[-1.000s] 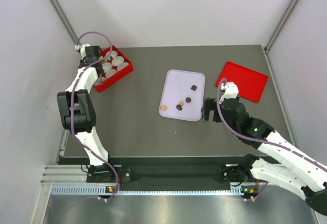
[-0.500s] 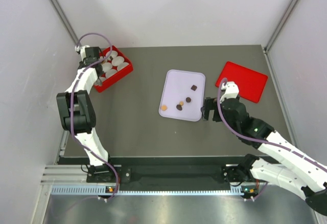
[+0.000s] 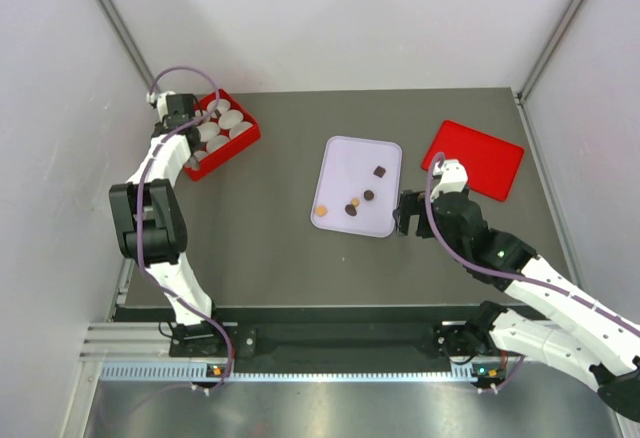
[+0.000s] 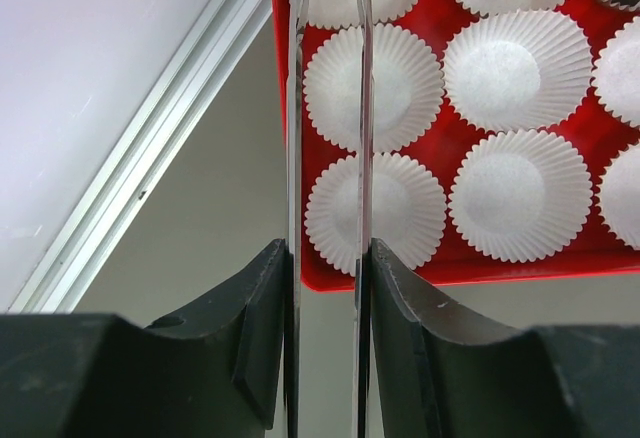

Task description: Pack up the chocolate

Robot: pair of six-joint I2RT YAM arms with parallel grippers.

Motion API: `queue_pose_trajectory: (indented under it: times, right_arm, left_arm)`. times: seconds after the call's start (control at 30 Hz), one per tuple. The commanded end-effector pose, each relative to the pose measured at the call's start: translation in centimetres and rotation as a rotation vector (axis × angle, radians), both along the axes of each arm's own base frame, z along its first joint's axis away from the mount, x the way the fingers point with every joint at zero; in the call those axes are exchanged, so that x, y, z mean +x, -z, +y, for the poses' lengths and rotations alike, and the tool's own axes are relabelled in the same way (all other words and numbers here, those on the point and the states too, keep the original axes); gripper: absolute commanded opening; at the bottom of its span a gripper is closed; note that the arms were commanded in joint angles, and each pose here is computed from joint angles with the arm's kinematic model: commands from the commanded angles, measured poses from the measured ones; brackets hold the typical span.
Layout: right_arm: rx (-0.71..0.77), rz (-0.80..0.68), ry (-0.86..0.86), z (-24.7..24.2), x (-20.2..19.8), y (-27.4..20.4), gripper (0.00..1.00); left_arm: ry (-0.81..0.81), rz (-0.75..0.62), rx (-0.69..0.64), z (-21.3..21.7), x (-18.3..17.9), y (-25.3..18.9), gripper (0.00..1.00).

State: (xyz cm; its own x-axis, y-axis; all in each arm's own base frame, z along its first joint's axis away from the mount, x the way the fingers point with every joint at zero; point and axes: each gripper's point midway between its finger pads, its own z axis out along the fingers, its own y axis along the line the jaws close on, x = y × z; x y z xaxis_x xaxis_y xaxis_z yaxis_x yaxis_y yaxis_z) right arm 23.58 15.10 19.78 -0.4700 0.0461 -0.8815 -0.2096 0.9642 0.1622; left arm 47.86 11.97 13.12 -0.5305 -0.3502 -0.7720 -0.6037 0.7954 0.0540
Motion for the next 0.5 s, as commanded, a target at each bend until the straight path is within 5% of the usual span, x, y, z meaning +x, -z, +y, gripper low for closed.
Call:
queue_pose_trajectory:
  times: [0.0, 0.47]
  right_arm:
    - [0.019, -0.044, 0.002, 0.3, 0.6, -0.9, 1.0]
    - [0.023, -0.042, 0.001, 0.2, 0.4, -0.8, 1.0]
  left_arm:
    - [-0.01, -0.086, 0.017, 0.4, 0.1, -3.5, 0.41]
    - [0.047, -0.108, -0.008, -0.4, 1.2, -4.0, 0.47]
